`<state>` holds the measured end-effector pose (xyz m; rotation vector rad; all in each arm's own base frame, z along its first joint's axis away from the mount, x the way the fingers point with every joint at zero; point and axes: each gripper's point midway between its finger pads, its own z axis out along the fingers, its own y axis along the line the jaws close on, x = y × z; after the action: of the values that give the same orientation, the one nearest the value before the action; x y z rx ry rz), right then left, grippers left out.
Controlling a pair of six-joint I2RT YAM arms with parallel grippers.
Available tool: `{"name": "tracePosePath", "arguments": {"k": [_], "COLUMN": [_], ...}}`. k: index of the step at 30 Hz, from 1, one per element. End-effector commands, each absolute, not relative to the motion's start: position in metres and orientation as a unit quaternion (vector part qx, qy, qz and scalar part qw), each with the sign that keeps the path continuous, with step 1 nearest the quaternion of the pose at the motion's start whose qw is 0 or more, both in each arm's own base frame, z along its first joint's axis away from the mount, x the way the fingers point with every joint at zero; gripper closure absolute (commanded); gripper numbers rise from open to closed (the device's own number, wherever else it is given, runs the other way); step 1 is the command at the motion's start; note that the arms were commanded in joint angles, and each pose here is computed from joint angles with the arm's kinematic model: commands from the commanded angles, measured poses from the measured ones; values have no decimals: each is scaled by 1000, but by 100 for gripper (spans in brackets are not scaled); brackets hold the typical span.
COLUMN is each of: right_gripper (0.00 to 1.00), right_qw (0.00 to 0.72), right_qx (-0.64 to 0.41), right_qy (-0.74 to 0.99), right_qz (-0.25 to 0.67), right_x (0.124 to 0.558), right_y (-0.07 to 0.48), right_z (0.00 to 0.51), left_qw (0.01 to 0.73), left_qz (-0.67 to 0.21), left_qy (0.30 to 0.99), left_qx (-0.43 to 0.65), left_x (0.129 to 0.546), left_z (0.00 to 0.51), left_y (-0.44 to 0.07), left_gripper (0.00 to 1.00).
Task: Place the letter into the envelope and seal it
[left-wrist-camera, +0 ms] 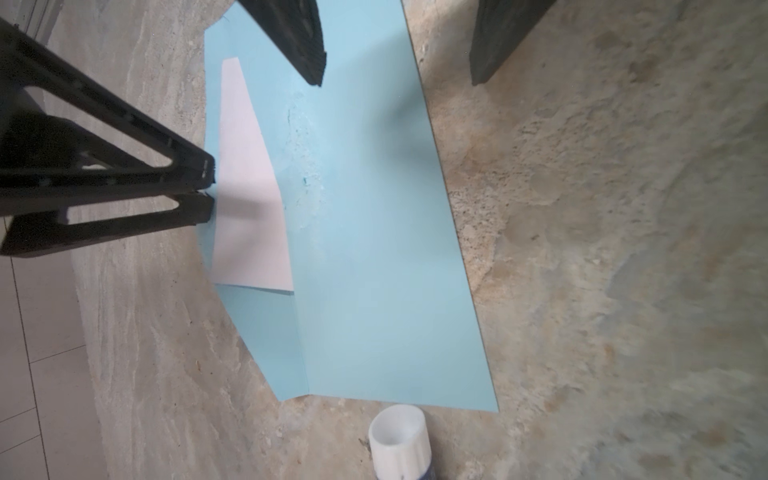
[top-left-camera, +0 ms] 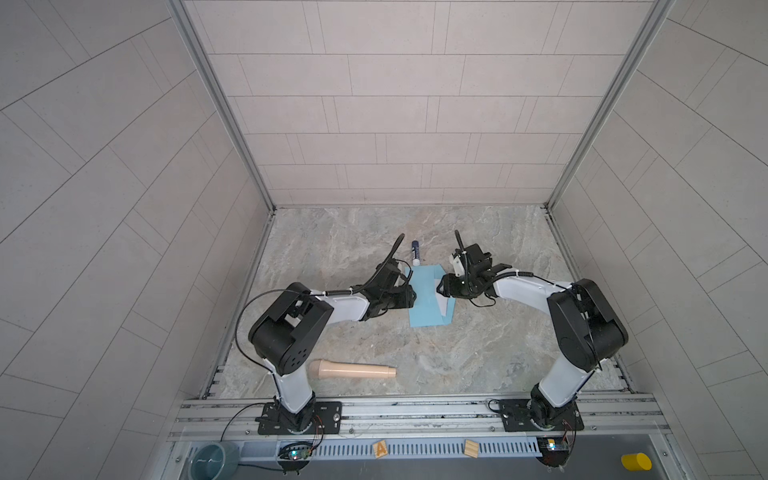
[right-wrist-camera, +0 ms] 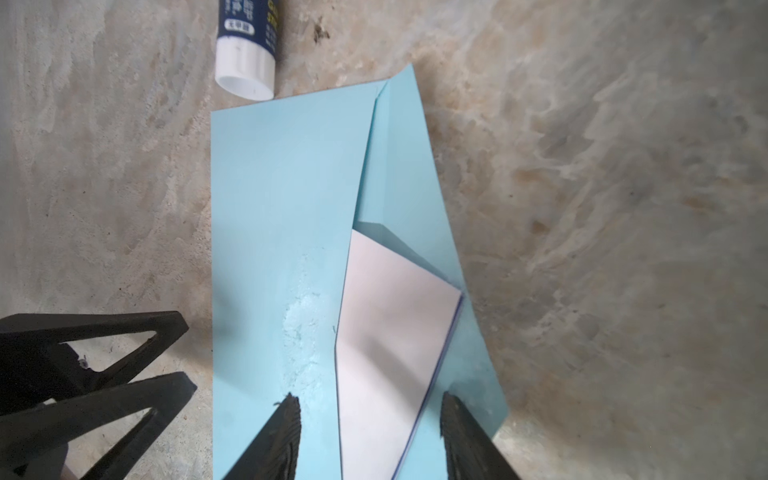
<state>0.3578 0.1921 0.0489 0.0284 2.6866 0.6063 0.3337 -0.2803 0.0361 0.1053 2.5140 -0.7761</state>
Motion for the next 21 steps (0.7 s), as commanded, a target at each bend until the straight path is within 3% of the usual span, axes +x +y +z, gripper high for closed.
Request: {"name": "tracePosePath", "arguments": {"k": [1,21], "right_gripper": [45,46], "right_qw": [191,179], "right_qx": [18,23], "right_qy": [958,955], "right_qz": [215,235], "right_x": [359,361], "right_y": [193,201], "right_z": [45,33], "left_qw": [263,242], "left_qz": [-298,-299], "left_qy": [917,922], "left_qx": [38,37], "left_x": [347,353], "left_z": [43,20], "left_y": [-287,-296], "left_gripper": [41,58]}}
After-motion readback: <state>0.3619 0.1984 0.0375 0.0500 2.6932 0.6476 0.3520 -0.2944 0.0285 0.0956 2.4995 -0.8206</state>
